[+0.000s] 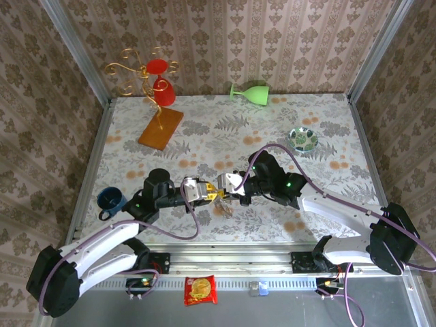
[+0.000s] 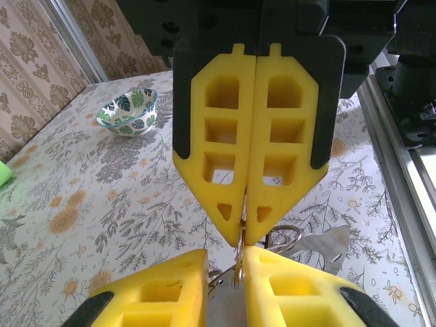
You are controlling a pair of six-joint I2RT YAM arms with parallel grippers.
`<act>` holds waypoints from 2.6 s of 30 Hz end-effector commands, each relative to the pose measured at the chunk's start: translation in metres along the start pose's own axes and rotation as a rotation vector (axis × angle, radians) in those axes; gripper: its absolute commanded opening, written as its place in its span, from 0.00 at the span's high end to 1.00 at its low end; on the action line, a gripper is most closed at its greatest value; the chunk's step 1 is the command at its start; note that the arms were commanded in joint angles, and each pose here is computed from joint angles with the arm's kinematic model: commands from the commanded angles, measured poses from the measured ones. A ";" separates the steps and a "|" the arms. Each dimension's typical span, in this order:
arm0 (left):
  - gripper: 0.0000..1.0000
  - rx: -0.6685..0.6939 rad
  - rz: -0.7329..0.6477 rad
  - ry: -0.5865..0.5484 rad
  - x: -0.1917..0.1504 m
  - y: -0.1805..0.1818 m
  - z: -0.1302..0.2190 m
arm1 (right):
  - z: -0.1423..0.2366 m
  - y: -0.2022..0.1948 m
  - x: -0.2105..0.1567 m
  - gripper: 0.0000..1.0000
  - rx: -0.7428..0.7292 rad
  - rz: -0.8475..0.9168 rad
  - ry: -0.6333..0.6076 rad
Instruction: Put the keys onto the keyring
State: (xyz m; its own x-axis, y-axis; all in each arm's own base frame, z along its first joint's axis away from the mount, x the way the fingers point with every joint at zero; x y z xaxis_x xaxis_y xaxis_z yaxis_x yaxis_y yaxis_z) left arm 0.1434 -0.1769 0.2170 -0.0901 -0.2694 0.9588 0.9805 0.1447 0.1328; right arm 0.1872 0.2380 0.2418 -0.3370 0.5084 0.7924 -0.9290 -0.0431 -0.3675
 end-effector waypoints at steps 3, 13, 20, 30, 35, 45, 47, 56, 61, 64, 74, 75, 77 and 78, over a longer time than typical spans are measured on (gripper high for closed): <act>0.80 -0.025 0.010 -0.012 -0.001 0.000 -0.002 | 0.001 -0.005 0.011 1.00 0.005 0.006 -0.060; 1.00 -0.037 -0.009 -0.052 0.008 0.001 -0.002 | -0.001 -0.008 0.013 1.00 0.014 -0.013 -0.066; 1.00 -0.011 -0.031 -0.093 0.017 0.002 0.002 | 0.002 -0.008 0.012 1.00 -0.004 -0.021 -0.032; 1.00 0.122 -0.039 -0.033 0.026 0.006 0.014 | 0.031 -0.014 0.010 0.66 -0.162 -0.081 -0.044; 1.00 0.243 -0.010 0.031 0.033 0.011 0.028 | 0.038 -0.015 0.000 0.62 -0.265 -0.174 0.017; 1.00 0.617 0.112 0.081 0.046 0.017 0.078 | 0.001 -0.015 -0.017 0.64 -0.282 -0.532 0.174; 1.00 0.700 0.133 0.084 0.047 0.018 0.088 | -0.012 -0.015 -0.017 0.62 -0.266 -0.578 0.187; 1.00 0.918 0.211 0.129 0.040 0.023 0.111 | -0.076 -0.031 -0.019 0.60 -0.285 -0.822 0.318; 1.00 0.943 0.226 0.137 0.037 0.025 0.112 | -0.110 -0.048 -0.033 0.62 -0.266 -0.993 0.507; 1.00 0.935 0.223 0.133 0.037 0.025 0.111 | -0.126 -0.057 -0.045 0.63 -0.257 -1.095 0.597; 1.00 0.925 0.218 0.135 0.037 0.024 0.111 | -0.146 -0.067 -0.073 0.65 -0.255 -1.245 0.625; 1.00 0.924 0.218 0.137 0.037 0.024 0.111 | -0.148 -0.067 -0.075 0.66 -0.255 -1.252 0.629; 1.00 0.922 0.220 0.136 0.036 0.024 0.110 | -0.150 -0.066 -0.080 0.66 -0.253 -1.264 0.637; 1.00 0.920 0.221 0.136 0.036 0.024 0.110 | -0.151 -0.067 -0.082 0.67 -0.253 -1.269 0.635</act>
State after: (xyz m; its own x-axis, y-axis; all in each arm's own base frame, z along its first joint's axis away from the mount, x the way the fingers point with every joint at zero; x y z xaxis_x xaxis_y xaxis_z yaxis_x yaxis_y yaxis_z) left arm 0.1457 -0.0808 0.2698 0.1941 -0.2921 0.9365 0.4681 0.8665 0.1732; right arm 0.2957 0.3258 0.1316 0.8412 0.4100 0.3525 -0.5074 0.8239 0.2526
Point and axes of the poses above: each hand's point on the last joint's axis, 136 mm out from that joint toward the fingers, its own z axis back along the fingers, its own y axis along the line the jaws close on, x = y × z, the point moved 10 cm from there along z, back along the fingers, and after that the axes turned 7 degrees about z, right-handed, at the moved point
